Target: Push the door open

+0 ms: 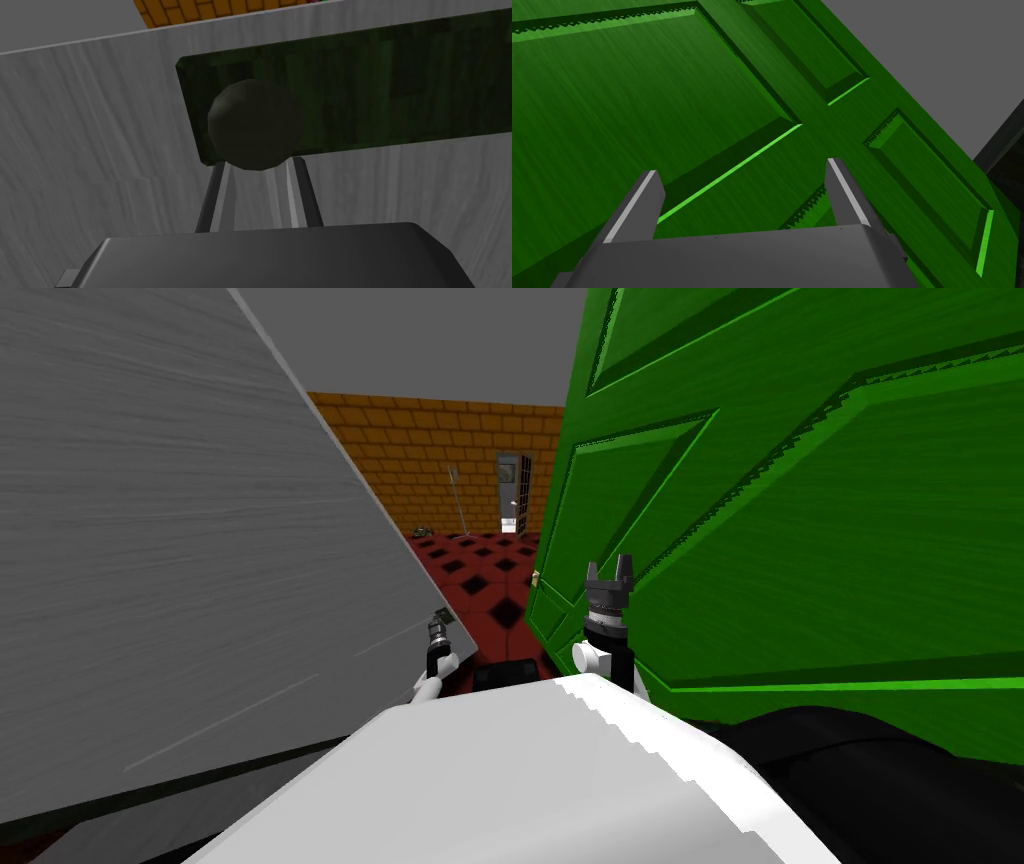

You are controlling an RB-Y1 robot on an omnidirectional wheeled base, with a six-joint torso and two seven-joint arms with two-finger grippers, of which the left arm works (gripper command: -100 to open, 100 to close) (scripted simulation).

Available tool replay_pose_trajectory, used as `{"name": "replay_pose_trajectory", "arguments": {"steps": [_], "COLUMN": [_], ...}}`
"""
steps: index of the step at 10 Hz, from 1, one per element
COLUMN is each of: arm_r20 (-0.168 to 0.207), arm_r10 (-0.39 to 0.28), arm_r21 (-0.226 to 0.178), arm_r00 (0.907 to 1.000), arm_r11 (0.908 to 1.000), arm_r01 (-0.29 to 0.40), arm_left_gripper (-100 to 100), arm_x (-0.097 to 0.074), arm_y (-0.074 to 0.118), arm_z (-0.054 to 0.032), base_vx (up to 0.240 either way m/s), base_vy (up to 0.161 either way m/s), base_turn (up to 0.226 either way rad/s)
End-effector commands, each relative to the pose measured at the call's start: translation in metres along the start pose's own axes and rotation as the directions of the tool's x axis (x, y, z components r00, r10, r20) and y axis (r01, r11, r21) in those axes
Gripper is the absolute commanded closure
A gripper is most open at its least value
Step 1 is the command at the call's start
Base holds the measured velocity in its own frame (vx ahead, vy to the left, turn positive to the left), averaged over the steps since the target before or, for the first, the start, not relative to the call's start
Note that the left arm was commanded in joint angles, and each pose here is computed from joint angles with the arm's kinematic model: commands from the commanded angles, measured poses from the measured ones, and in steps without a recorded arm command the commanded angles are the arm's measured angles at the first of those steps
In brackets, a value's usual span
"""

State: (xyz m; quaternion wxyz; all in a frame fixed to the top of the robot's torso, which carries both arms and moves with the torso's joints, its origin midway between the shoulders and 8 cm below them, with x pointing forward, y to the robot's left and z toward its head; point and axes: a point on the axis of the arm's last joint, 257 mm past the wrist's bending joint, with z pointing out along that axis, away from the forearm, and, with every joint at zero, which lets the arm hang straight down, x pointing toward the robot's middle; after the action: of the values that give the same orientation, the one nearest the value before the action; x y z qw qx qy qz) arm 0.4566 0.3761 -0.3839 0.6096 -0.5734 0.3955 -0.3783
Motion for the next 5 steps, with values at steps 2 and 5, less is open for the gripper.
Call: {"name": "replay_pose_trajectory", "arguments": {"steps": [2, 5], "arm_r20": [0.018, 0.023], "arm_r10": [0.019, 0.014], "arm_r21": [0.012, 0.007], "arm_r00": [0.9997, 0.9997], "arm_r11": [0.9998, 0.9999], "arm_r01": [-0.019, -0.014], "arm_left_gripper": [-100, -100], "arm_x": [-0.008, 0.004], "arm_y": [-0.004, -0.004], "arm_z": [0.0050, 0.0049], "base_vx": [0.039, -0.181], "base_vy": [0.052, -0.045], "base_turn": [0.234, 0.086]}}
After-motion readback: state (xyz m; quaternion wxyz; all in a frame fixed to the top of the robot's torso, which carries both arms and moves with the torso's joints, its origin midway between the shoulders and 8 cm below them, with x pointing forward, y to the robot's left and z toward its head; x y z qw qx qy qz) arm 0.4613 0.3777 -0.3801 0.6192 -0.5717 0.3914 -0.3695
